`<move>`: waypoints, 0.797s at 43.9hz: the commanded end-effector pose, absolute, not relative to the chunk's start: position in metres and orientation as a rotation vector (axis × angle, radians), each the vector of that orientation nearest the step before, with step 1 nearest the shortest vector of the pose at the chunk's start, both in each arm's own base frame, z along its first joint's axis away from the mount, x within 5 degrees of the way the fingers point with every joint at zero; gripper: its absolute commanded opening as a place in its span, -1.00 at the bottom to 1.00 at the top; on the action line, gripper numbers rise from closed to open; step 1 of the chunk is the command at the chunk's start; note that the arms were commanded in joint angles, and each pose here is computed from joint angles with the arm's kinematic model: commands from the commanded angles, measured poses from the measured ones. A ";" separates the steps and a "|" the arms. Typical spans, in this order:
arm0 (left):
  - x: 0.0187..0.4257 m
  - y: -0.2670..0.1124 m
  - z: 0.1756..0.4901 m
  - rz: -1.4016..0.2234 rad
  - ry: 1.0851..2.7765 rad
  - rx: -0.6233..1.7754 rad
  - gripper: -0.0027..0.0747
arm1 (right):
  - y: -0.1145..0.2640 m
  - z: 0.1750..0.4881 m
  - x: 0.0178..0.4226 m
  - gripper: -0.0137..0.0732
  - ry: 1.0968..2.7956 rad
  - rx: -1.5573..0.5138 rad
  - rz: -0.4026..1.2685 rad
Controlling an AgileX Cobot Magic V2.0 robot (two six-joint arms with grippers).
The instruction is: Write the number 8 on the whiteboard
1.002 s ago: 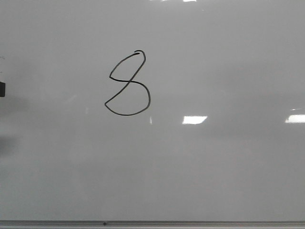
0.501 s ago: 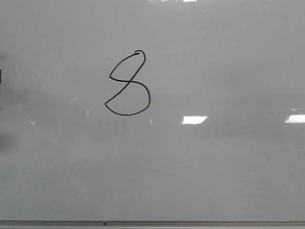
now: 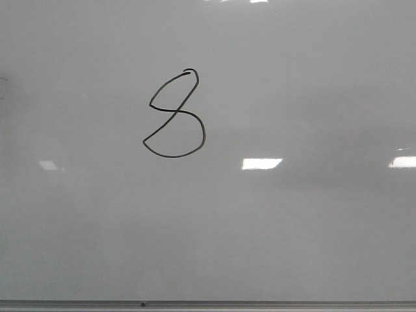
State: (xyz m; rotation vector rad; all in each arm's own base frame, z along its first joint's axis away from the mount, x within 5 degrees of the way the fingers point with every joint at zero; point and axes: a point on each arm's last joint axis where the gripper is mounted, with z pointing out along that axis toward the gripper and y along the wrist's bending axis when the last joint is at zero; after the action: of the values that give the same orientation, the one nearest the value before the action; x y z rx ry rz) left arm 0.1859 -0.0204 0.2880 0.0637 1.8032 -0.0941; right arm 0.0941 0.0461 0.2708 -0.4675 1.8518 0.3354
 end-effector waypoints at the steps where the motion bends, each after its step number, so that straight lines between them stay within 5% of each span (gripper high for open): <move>1: 0.162 -0.018 0.317 -0.105 1.675 0.066 -0.29 | 0.044 0.284 0.097 -0.84 1.786 -0.412 0.323; 9: 0.128 -0.016 0.327 -0.117 1.617 0.078 -0.99 | 0.044 0.284 0.097 -0.84 1.786 -0.412 0.323; 35: 0.108 -0.013 0.333 -0.120 1.531 0.074 -0.98 | 0.044 0.284 0.097 -0.84 1.786 -0.412 0.323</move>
State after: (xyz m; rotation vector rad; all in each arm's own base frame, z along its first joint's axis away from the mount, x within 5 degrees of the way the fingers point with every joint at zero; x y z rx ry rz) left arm 0.1078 -0.0140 0.3173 0.0877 1.6276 -0.1196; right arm 0.0941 0.0461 0.2708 -0.4675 1.8518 0.3354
